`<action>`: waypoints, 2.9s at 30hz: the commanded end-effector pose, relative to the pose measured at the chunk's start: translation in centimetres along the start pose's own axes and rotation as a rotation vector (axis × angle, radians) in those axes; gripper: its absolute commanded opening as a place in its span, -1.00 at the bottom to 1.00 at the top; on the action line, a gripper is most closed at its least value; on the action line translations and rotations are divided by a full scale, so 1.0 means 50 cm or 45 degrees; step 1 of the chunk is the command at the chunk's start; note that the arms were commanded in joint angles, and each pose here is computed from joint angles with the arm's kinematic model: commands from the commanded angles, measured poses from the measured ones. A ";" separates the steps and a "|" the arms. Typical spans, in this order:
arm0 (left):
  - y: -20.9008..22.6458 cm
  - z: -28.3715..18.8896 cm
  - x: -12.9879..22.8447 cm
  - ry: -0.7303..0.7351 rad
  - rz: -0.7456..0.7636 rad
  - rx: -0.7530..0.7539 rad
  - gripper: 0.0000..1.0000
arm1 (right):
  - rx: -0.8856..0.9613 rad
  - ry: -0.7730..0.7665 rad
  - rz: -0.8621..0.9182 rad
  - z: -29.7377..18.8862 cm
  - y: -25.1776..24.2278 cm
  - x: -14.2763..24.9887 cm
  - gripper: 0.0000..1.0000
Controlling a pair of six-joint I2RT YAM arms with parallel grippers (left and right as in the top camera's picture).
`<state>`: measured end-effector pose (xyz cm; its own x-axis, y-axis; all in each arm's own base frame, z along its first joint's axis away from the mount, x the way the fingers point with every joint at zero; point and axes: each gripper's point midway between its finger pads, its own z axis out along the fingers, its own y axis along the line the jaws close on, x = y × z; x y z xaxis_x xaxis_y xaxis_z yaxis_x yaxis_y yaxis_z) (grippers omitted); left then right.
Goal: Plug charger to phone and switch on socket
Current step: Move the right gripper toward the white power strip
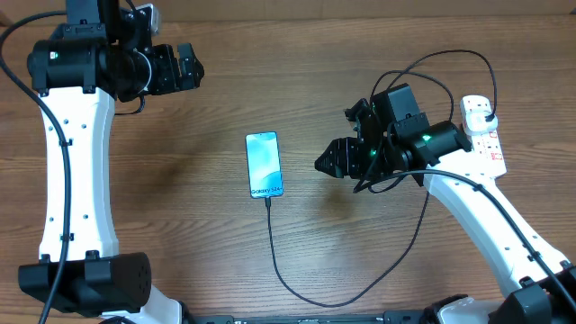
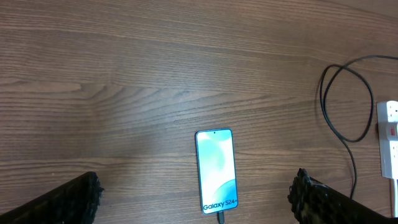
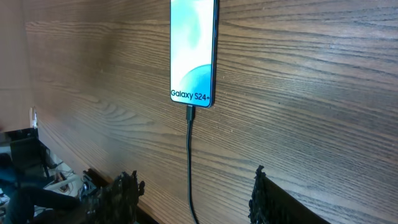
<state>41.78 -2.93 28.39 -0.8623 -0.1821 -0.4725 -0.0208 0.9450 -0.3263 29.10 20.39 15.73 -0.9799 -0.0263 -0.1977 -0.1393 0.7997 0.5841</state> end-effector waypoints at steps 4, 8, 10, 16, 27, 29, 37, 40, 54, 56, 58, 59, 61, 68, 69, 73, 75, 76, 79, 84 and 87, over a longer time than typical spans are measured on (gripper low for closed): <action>-0.001 0.001 -0.004 -0.005 0.003 -0.006 1.00 | 0.017 0.001 0.000 -0.002 -0.007 0.004 0.19; -0.001 0.001 -0.004 -0.005 0.003 -0.006 0.99 | 0.018 0.004 0.002 -0.002 -0.007 0.005 0.18; -0.001 0.001 -0.004 -0.005 0.003 -0.006 1.00 | 0.020 0.009 0.005 -0.002 -0.008 0.007 0.19; -0.001 0.001 -0.004 -0.005 0.003 -0.006 1.00 | 0.020 0.011 0.011 -0.002 -0.008 0.008 0.19; -0.001 0.001 -0.004 -0.005 0.003 -0.006 1.00 | -0.022 0.033 0.012 -0.003 0.003 0.015 0.38; -0.001 0.001 -0.004 -0.005 0.003 -0.006 1.00 | -0.022 0.009 0.007 -0.005 0.002 0.004 0.33; -0.001 0.001 -0.004 -0.005 0.003 -0.006 1.00 | 0.134 -0.182 0.173 -0.132 -0.058 -0.085 0.03; -0.001 0.001 -0.004 -0.005 0.003 -0.006 1.00 | 0.246 -0.274 0.303 -0.208 -0.097 -0.111 -0.17; -0.002 0.001 -0.004 -0.005 0.003 -0.005 1.00 | 0.238 -0.621 0.790 -0.449 -0.278 -0.145 -0.81; -0.001 0.001 -0.004 -0.005 0.003 -0.006 1.00 | 0.249 -0.670 0.830 -0.470 -0.307 -0.145 -0.88; -0.001 0.001 -0.004 -0.005 0.003 -0.006 1.00 | 0.253 -0.716 0.866 -0.488 -0.336 -0.144 -0.93; -0.001 0.001 -0.004 -0.005 0.003 -0.006 1.00 | 0.249 -0.738 0.884 -0.495 -0.352 -0.144 -0.93; -0.001 0.001 -0.004 -0.005 0.003 -0.006 1.00 | 0.228 -0.767 0.913 -0.501 -0.376 -0.141 -0.93; -0.001 0.001 -0.004 -0.005 0.003 -0.006 1.00 | 0.182 -0.836 0.992 -0.498 -0.456 -0.126 -0.93; -0.001 0.001 -0.004 -0.005 0.003 -0.006 0.99 | 0.171 -0.844 0.997 -0.494 -0.467 -0.126 -0.93; -0.001 0.001 -0.004 -0.005 0.003 -0.006 1.00 | 0.166 -0.850 1.033 -0.479 -0.511 -0.124 -0.93; -0.001 0.001 -0.004 -0.005 0.003 -0.006 1.00 | 0.155 -0.835 1.051 -0.468 -0.530 -0.129 -0.93; -0.001 0.001 -0.004 -0.005 0.003 -0.006 0.99 | 0.143 -0.828 1.056 -0.462 -0.538 -0.133 -0.93; -0.001 0.001 -0.004 -0.005 0.003 -0.006 0.99 | 0.113 -0.818 1.063 -0.446 -0.565 -0.146 -0.92; -0.001 0.001 -0.004 -0.005 0.003 -0.006 0.99 | 0.072 -0.804 1.138 -0.415 -0.627 -0.158 -0.93; -0.001 0.001 -0.004 -0.005 0.003 -0.006 1.00 | 0.025 -0.791 1.167 -0.392 -0.659 -0.167 -0.93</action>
<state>41.78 -2.93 28.38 -0.8625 -0.1825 -0.4721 -0.0214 0.9451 -0.3262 38.73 -17.21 15.21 -0.4776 0.8701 -0.1216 0.6002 0.4242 0.6781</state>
